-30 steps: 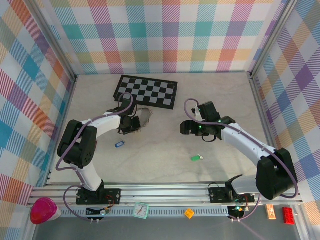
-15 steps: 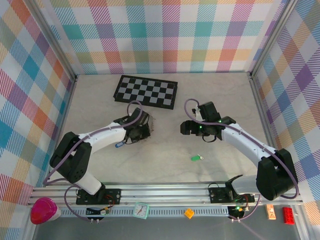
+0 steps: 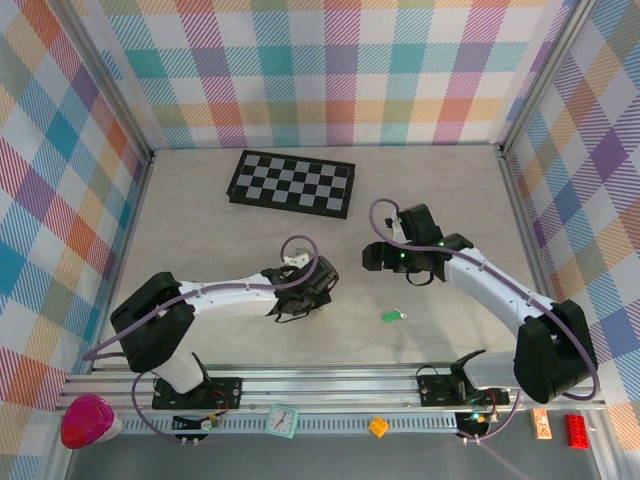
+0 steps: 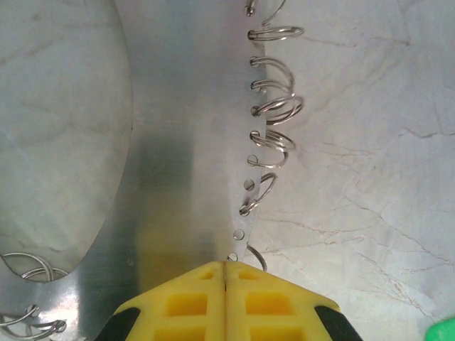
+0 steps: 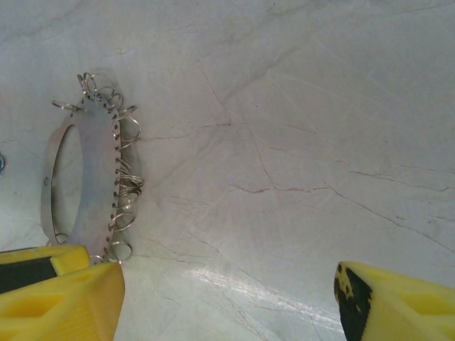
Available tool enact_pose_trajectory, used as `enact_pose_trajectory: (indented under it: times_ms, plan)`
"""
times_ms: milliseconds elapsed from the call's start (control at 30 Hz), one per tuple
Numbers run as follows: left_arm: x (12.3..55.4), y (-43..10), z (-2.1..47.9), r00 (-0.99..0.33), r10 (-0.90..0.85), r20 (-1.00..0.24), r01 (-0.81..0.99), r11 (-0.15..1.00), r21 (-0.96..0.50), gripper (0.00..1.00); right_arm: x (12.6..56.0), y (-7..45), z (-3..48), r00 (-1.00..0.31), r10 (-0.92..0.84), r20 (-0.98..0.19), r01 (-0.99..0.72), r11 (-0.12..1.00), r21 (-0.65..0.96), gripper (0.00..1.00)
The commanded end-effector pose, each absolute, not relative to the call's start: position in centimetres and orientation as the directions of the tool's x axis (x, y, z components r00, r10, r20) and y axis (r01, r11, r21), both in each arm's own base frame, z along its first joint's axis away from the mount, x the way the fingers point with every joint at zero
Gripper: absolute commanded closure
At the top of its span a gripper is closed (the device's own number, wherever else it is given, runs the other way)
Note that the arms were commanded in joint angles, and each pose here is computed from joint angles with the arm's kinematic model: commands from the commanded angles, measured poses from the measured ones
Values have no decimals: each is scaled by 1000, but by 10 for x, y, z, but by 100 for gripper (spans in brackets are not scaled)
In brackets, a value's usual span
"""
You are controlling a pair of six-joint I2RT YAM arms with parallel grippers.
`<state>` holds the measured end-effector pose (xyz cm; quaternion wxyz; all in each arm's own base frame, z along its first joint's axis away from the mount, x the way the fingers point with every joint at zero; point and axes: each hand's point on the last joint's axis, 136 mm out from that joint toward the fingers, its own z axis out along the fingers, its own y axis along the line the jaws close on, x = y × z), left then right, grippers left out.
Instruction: Put the keys on the keyring
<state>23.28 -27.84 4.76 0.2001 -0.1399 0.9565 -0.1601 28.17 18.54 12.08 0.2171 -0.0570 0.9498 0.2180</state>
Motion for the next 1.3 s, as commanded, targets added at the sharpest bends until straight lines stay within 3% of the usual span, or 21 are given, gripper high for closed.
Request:
enact_pose_trajectory:
  times_ms: [0,100,200,333,500,700,867,1100,1267]
  plan:
    - [239,-278,47,-838,-413,-356,-276,885,-375,100,273,183,119,-902,-26,-432,-208,901,381,23]
    - [241,-286,46,-840,-415,-349,-267,877,-400,91,273,182,118,-902,-24,-432,-205,903,378,23]
    - [247,-283,55,-842,-375,-388,-236,903,-360,72,273,181,118,-903,-20,-429,-200,904,378,23]
    - [259,-275,82,-822,-345,-453,-193,917,-348,60,271,180,121,-905,-22,-425,-198,905,376,23]
    - [280,-236,119,-764,-383,-520,-203,907,-369,58,257,196,125,-907,-60,-417,-246,878,410,27]
    - [299,-171,148,-676,-477,-561,-263,868,-420,58,219,243,124,-881,-263,-392,-410,839,358,43]
    - [304,-126,150,-620,-564,-545,-327,817,-474,59,190,282,108,-843,-434,-317,-518,813,265,44]
    - [302,-91,142,-564,-641,-520,-387,762,-520,59,180,318,83,-774,-598,-210,-629,764,142,61]
    - [295,-76,141,-528,-655,-541,-408,754,-514,59,187,329,68,-747,-647,-152,-661,747,70,65]
